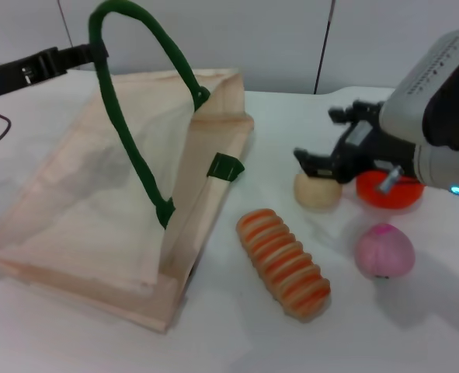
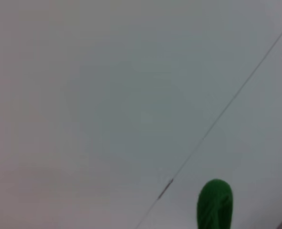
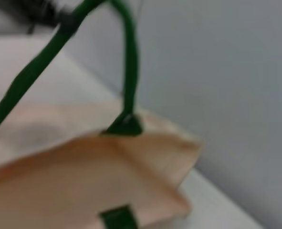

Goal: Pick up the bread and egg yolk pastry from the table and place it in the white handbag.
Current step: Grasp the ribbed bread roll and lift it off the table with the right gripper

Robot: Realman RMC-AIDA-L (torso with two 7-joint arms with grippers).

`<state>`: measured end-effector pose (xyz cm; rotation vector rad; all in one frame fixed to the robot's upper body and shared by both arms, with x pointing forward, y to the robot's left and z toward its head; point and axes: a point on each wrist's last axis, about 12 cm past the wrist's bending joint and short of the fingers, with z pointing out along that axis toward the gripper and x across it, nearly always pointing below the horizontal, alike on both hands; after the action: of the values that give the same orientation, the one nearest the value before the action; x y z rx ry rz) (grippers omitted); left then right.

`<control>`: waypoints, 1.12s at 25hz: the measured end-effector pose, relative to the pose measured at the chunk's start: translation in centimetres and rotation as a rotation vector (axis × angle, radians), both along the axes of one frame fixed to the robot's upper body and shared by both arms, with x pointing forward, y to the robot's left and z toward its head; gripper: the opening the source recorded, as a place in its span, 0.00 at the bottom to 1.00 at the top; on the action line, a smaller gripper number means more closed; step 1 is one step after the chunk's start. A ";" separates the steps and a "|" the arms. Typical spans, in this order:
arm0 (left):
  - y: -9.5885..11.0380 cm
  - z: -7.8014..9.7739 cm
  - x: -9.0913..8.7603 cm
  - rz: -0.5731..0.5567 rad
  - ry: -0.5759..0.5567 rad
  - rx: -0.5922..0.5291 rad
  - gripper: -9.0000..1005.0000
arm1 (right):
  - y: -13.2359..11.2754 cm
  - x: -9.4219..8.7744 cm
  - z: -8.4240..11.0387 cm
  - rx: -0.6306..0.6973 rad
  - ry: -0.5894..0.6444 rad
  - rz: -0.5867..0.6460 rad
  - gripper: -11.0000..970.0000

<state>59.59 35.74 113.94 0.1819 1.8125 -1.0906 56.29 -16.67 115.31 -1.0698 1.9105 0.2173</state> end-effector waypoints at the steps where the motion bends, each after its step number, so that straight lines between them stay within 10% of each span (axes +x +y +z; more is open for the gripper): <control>1: 0.1 0.0 0.0 0.004 -0.002 -0.002 0.14 | -0.1 -0.1 0.1 -0.016 0.030 0.006 0.71; 28: 0.7 0.5 -0.4 0.004 -0.043 -0.023 0.14 | 4.5 -2.3 -4.4 -0.344 0.368 0.141 0.69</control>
<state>59.15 36.44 114.43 0.1866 1.7607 -1.0968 54.04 -12.19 110.90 -1.4776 2.2566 0.1773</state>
